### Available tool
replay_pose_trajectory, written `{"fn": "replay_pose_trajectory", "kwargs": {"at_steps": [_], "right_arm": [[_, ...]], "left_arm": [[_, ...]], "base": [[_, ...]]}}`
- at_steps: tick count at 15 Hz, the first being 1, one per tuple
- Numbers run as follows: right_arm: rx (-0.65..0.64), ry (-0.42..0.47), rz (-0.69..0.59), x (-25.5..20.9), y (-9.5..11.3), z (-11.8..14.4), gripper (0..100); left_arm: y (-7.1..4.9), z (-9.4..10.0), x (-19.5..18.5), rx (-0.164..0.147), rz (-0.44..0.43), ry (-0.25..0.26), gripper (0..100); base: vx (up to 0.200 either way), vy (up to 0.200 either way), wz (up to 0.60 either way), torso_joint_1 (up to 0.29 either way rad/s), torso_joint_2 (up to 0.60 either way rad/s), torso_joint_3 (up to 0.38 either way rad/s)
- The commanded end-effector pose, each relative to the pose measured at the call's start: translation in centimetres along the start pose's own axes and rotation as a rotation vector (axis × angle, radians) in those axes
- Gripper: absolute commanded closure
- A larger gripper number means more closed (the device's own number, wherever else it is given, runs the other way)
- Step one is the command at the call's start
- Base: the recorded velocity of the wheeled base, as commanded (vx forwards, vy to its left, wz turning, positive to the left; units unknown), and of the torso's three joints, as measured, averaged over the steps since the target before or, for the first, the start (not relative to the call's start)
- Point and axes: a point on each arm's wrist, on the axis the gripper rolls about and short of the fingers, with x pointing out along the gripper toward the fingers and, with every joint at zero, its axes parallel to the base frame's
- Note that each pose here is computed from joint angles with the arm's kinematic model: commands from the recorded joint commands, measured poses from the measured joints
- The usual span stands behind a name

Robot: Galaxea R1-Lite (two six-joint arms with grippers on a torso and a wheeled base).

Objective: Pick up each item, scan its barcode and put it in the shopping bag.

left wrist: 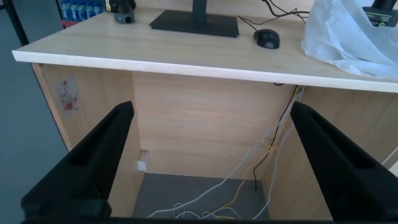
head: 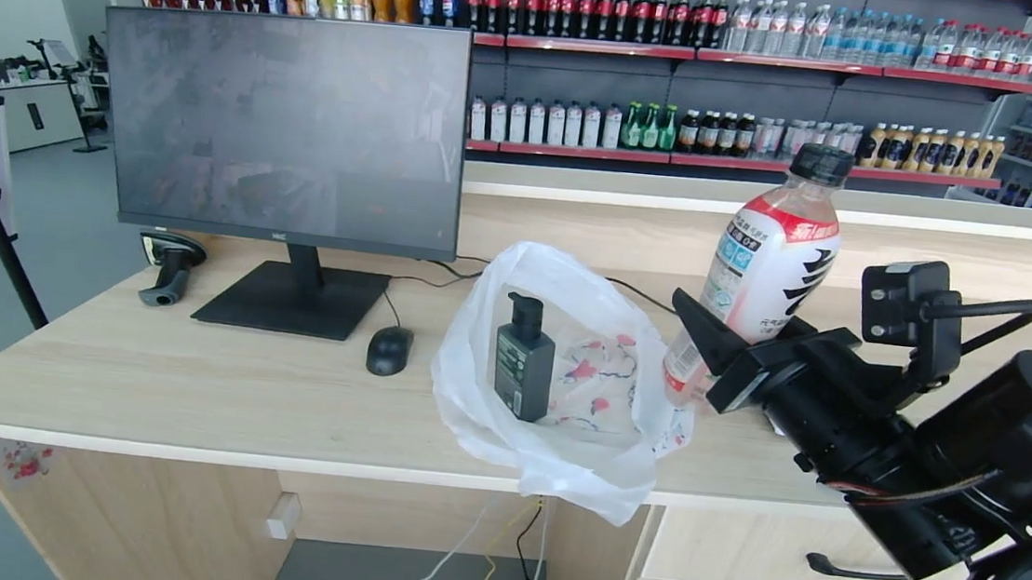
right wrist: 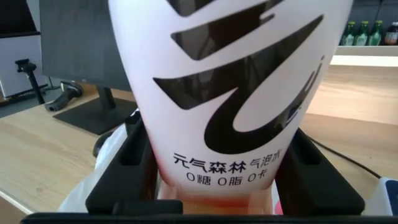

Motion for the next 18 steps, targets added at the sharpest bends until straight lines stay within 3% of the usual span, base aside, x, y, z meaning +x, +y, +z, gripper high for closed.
{"fn": "replay_pose_trajectory", "kwargs": {"at_steps": [1,5,8,12,18], "right_arm": [[0.004,0.006,0.015,0.0,0.5,-0.3,100],[0.009,0.022,0.034,0.3,1.1,-0.8,100],[0.014,0.033,0.034,0.9,1.2,-1.5,100],[0.013,0.111,0.031,1.5,1.2,-4.1,100],[0.018,0.13,0.057,2.7,2.2,-5.6,100]], "left_arm": [[0.0,0.0,0.0,0.0,0.0,0.001,0],[0.0,0.0,0.0,0.0,0.0,0.001,0],[0.0,0.0,0.0,-0.002,0.0,0.001,0],[0.0,0.0,0.0,-0.003,0.0,0.001,0],[0.0,0.0,0.0,-0.005,0.0,0.001,0]], "base": [[0.2,0.0,0.0,-0.007,0.0,0.002],[0.2,0.0,0.0,0.007,0.0,0.002],[0.0,0.0,0.0,0.0,0.0,0.0],[0.0,0.0,0.0,0.0,0.0,0.0],[0.0,0.0,0.0,0.0,0.0,0.0]]}}
